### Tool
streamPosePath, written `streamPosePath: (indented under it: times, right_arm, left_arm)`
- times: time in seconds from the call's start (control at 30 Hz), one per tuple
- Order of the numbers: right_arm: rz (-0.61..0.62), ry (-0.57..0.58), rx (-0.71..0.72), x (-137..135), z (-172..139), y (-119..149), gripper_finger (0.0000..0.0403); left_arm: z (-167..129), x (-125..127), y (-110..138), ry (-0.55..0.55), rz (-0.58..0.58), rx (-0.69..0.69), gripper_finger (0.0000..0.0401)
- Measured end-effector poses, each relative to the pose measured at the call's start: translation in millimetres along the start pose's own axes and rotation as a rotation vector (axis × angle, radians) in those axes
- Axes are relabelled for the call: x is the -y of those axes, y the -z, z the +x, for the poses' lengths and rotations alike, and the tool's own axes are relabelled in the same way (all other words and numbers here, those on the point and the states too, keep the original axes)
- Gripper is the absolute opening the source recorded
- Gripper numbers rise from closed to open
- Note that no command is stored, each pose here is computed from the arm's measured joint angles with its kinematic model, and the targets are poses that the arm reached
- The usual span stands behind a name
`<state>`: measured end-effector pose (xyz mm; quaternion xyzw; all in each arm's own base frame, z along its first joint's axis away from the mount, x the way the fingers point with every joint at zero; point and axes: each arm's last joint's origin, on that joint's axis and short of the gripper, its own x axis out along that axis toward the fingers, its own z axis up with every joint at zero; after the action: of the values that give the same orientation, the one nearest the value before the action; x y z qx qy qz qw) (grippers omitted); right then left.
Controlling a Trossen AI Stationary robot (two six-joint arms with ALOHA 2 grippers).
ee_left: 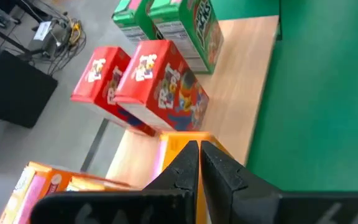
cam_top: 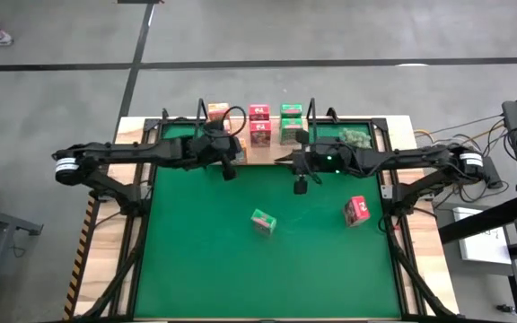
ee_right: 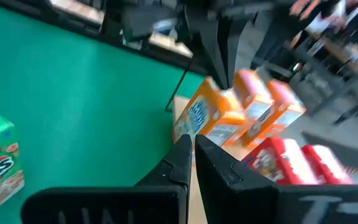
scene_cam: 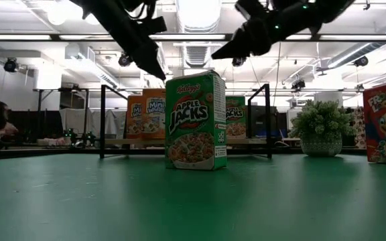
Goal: Stack cereal on shelf
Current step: Put the orange cereal box on the shelf aligned with the other orange cereal boxes
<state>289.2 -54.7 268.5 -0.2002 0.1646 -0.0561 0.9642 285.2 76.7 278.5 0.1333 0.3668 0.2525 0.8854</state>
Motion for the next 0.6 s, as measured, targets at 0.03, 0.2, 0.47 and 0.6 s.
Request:
streamPosePath:
  times: [0.03,0.2,0.47,0.6]
  right_arm:
    - [-0.014,0.009,0.019,-0.6,-3.1,1.3,0.0012]
    - [-0.060,0.052,0.102,-2.6,-17.4,5.6,0.0012]
    - [-0.112,0.071,0.131,-3.5,-27.6,7.5,0.0012]
    - [-0.121,0.072,0.131,-3.1,-29.6,6.6,0.0012]
  left_arm:
    - [2.1,-0.5,-0.9,-0.003,-0.002,0.000,0.0000]
    - [10.9,-2.9,0.1,-0.011,-0.006,-0.029,0.0000]
    - [10.2,-9.3,-0.4,-0.025,-0.029,-0.030,0.0000]
    - [10.0,-8.8,2.1,-0.020,-0.039,-0.055,0.0000]
